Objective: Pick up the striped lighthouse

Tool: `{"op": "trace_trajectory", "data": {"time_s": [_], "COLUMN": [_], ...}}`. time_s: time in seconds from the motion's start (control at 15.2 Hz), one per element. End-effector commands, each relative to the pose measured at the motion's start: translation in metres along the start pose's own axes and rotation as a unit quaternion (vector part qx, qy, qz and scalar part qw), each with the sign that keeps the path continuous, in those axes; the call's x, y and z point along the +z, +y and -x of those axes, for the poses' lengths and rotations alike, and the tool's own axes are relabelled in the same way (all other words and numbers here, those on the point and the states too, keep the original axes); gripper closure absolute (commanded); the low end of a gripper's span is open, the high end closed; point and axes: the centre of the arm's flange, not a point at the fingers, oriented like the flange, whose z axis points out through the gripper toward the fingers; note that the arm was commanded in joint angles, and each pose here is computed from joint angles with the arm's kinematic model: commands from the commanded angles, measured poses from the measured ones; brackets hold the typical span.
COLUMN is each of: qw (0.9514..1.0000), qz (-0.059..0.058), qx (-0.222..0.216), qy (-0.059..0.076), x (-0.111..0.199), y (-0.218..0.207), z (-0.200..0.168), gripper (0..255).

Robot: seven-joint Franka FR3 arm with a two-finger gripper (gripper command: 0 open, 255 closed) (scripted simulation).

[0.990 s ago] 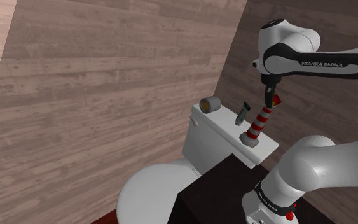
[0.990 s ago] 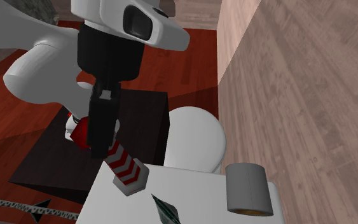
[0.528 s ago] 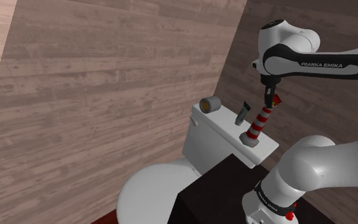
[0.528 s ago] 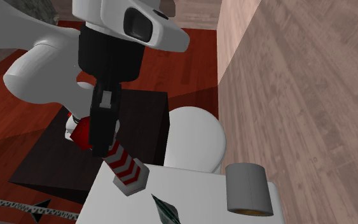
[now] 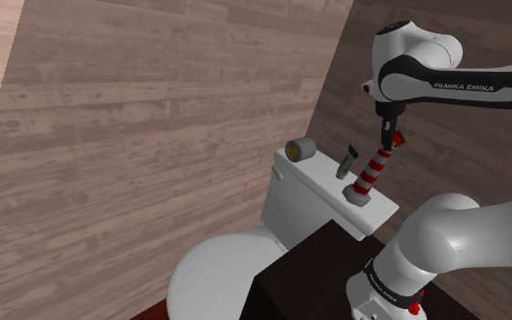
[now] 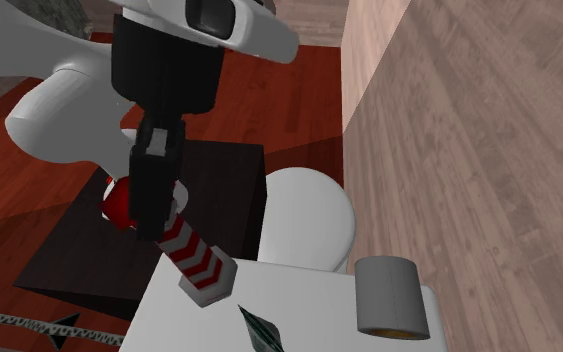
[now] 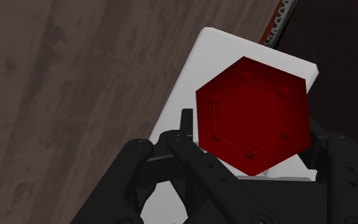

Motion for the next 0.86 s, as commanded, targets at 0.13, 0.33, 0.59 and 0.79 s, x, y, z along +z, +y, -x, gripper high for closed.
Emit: {"op": "trace_trajectory", "data": {"time_s": [0.13, 0.33, 0.59, 0.79], "qw": [1.0, 1.0, 1.0, 1.0], "qz": [0.0, 0.0, 0.0, 0.0], "qx": [0.0, 0.0, 0.0, 0.0], "qy": [0.0, 0.0, 0.0, 0.0], "x": [-0.017, -0.031, -0.049, -0.054], "y": [0.006, 0.011, 0.018, 0.02], "z": [0.008, 0.014, 0.023, 0.025], "gripper": [255, 255, 255, 255]}}
